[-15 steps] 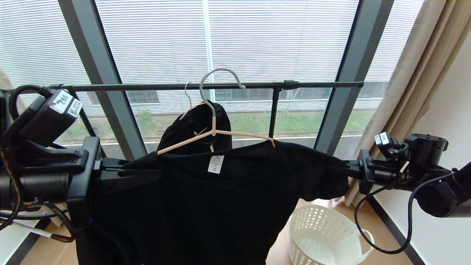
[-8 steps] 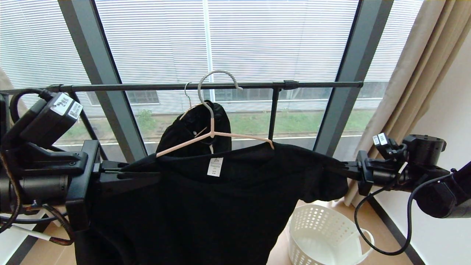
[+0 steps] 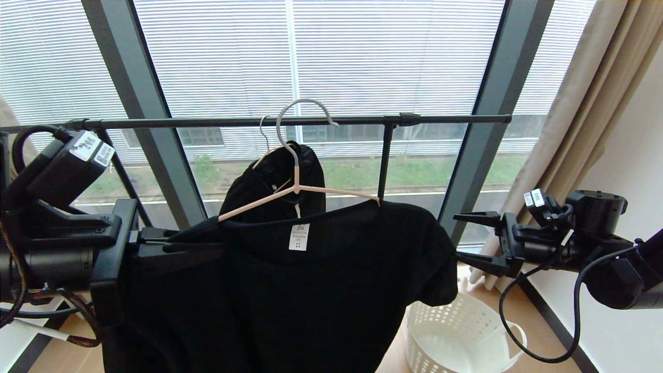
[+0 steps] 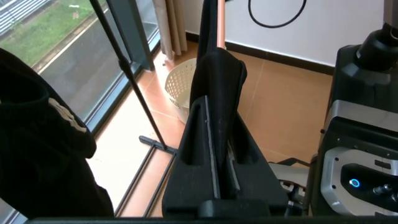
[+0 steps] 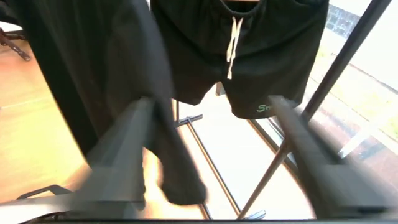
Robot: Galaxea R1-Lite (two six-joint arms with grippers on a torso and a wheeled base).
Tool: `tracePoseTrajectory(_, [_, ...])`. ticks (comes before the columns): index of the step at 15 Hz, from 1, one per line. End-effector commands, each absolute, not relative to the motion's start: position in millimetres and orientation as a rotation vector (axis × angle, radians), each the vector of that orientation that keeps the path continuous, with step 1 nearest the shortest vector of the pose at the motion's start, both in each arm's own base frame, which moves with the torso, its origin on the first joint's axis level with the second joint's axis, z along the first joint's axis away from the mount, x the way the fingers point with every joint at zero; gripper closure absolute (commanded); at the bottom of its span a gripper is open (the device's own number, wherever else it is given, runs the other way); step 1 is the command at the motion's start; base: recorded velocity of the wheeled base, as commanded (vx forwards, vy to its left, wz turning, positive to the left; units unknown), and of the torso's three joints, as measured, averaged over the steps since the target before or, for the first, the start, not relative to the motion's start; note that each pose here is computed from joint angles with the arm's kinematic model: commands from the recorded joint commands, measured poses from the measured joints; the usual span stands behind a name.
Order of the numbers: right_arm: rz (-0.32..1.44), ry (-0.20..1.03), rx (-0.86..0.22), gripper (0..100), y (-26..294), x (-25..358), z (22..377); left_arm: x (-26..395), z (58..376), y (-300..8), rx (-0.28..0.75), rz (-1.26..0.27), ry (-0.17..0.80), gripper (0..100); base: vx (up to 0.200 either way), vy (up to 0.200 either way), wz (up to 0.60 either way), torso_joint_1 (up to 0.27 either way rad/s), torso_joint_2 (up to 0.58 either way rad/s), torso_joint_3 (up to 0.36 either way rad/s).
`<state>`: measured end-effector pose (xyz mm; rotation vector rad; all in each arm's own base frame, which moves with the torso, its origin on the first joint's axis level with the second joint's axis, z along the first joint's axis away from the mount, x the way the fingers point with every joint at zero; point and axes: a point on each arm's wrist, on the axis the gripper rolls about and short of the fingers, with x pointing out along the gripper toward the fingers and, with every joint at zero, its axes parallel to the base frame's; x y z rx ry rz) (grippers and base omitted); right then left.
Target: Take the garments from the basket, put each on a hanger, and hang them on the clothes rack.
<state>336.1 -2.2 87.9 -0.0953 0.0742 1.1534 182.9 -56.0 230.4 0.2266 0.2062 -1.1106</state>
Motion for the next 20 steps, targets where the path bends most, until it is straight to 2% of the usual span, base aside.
tracePoseTrajectory(1, [1.156, 0.065, -0.107, 0, -1, 334, 90, 175, 235, -54, 0.22, -1.104, 0.188, 100, 0.0, 0.0, 0.0, 0.0, 0.0, 0.0])
tracePoseTrajectory(6, [1.184, 0.038, -0.168, 0, 16, 328, 90, 172, 230, -51, 0.209, -1.077, 0.211, 100, 0.0, 0.0, 0.0, 0.0, 0.0, 0.0])
tracePoseTrajectory(10, [1.067, 0.064, -0.232, 0, 44, 327, 96, 175, 227, -41, 0.197, -1.015, 0.233, 100, 0.0, 0.0, 0.0, 0.0, 0.0, 0.0])
tracePoseTrajectory(13, [0.925, 0.069, -0.286, 0, 63, 324, 108, 189, 220, -42, 0.197, -0.921, 0.293, 100, 0.0, 0.0, 0.0, 0.0, 0.0, 0.0])
tracePoseTrajectory(16, [0.89, 0.056, -0.236, 0, 74, 319, 126, 201, 218, -48, 0.179, -0.873, 0.302, 100, 0.0, 0.0, 0.0, 0.0, 0.0, 0.0])
tracePoseTrajectory(18, [0.852, 0.055, -0.2, 0, 76, 319, 135, 212, 212, -61, 0.19, -0.8, 0.332, 100, 0.0, 0.0, 0.0, 0.0, 0.0, 0.0])
tracePoseTrajectory(20, [0.848, 0.048, -0.18, 0, 76, 320, 139, 230, 206, -86, 0.145, -0.743, 0.338, 100, 0.0, 0.0, 0.0, 0.0, 0.0, 0.0])
